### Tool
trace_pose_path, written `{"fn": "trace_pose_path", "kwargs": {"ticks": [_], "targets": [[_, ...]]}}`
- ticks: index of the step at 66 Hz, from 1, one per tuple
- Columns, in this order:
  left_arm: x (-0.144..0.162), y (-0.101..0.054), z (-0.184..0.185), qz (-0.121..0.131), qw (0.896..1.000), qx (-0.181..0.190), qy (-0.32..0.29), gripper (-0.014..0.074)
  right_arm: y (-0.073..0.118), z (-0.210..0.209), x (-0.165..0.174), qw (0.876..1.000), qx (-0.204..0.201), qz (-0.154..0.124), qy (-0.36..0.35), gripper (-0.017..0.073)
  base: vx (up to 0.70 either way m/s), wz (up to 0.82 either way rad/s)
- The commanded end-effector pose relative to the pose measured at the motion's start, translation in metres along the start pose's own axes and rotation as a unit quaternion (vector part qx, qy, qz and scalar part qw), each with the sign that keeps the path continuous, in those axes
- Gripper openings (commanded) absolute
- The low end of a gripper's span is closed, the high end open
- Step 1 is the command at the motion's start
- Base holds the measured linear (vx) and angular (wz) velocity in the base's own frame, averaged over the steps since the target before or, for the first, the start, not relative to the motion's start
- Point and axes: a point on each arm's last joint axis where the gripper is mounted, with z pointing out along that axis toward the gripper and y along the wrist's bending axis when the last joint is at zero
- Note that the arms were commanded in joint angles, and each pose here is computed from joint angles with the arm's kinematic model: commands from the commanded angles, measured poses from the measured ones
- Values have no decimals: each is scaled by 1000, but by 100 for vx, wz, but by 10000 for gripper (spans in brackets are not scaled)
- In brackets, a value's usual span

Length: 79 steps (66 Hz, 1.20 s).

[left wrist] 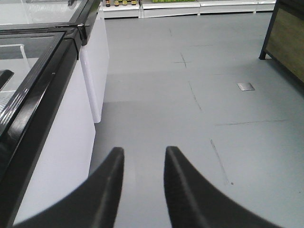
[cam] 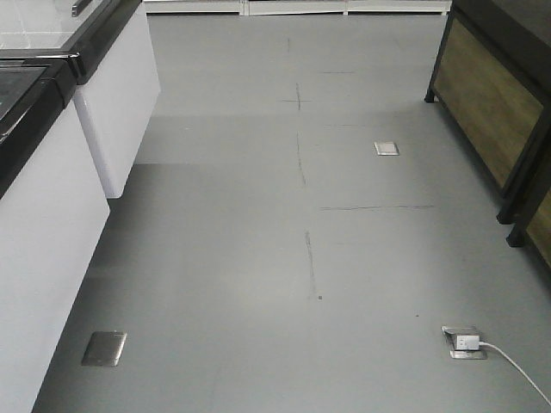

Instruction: Left arm holds basket, right arm returns cookies

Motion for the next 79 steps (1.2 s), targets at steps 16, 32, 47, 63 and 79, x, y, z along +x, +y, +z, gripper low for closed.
{"fn": "trace_pose_path", "kwargs": {"ticks": [16, 32, 47, 63, 79], "targets": [[-17, -1, -3, 0, 998, 6, -56, 465, 0, 0, -2, 999, 0, -5, -34, -10, 0, 0], [-9, -1, 2, -47, 999, 1, 21, 460, 0, 0, -2, 999, 0, -5, -34, -10, 0, 0], [-38, -2, 35, -90, 982, -21, 167, 460, 0, 0, -2, 999, 0, -5, -34, -10, 0, 0], [-71, -11, 66, -142, 969, 6, 201, 460, 0, 0, -2, 999, 0, -5, -34, -10, 0, 0], [-114, 12, 75, -256, 949, 10, 184, 460, 0, 0, -2, 999, 0, -5, -34, -10, 0, 0]]}}
